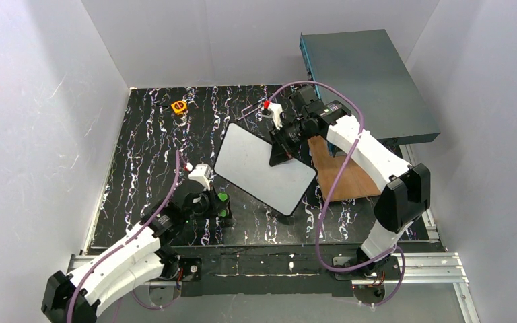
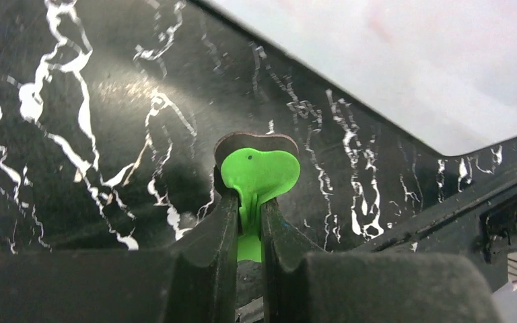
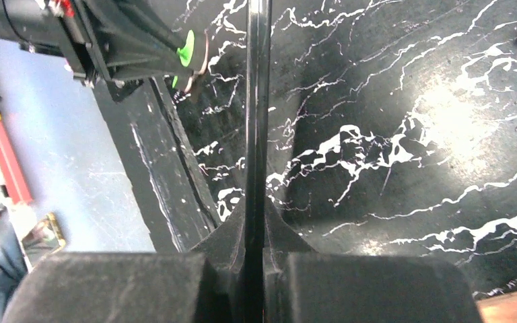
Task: Erase the whiteboard
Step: Place the whiteboard eraser at the center of the board.
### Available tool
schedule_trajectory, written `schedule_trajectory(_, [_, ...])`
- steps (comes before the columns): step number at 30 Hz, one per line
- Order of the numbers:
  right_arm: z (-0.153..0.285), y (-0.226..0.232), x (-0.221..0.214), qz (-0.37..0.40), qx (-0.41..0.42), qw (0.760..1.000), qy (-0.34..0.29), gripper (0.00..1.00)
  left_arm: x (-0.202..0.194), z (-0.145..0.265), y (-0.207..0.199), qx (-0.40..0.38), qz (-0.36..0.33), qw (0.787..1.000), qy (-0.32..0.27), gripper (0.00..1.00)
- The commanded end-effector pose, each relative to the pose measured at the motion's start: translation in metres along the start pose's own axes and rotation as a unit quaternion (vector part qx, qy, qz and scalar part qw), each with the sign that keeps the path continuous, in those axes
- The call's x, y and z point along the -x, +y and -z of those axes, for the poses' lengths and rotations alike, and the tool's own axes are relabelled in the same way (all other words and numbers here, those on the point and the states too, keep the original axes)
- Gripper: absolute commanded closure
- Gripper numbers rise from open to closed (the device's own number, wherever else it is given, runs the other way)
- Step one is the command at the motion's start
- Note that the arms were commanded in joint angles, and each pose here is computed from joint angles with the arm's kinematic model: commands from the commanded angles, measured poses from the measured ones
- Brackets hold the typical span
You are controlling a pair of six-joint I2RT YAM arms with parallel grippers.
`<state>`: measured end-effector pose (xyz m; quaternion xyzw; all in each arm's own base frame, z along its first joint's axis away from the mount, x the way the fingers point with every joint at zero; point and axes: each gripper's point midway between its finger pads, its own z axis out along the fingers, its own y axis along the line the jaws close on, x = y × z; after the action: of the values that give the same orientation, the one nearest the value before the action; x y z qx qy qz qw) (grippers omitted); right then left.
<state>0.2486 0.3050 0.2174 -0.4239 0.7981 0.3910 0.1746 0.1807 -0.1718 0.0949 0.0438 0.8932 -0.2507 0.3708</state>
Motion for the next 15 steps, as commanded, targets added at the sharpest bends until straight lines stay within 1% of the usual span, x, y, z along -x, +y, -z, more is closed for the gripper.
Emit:
schedule_trajectory(1, [0.030, 0.022, 0.014, 0.085, -0.014, 0.996, -0.034, 0.99, -0.004, -0.007, 0.017, 0.045, 0.062, 0.997, 0.012, 0.95])
schedule_trajectory(3, [0.032, 0.021, 0.010, 0.088, -0.022, 0.995, -0.032, 0.99, -0.007, -0.011, 0.020, 0.055, 0.063, 0.996, 0.025, 0.91])
schedule_trajectory(6, [0.033, 0.021, 0.005, 0.089, -0.025, 0.995, -0.031, 0.99, -0.008, -0.014, 0.020, 0.058, 0.062, 0.996, 0.035, 0.81])
schedule_trajectory(13, [0.031, 0.022, -0.001, 0.087, -0.020, 0.996, -0.027, 0.99, -0.023, -0.020, 0.032, 0.083, 0.065, 0.992, 0.065, 0.62])
schedule_trajectory(15, [0.030, 0.022, -0.003, 0.086, -0.017, 0.996, -0.025, 0.99, -0.025, -0.021, 0.035, 0.091, 0.064, 0.991, 0.071, 0.58])
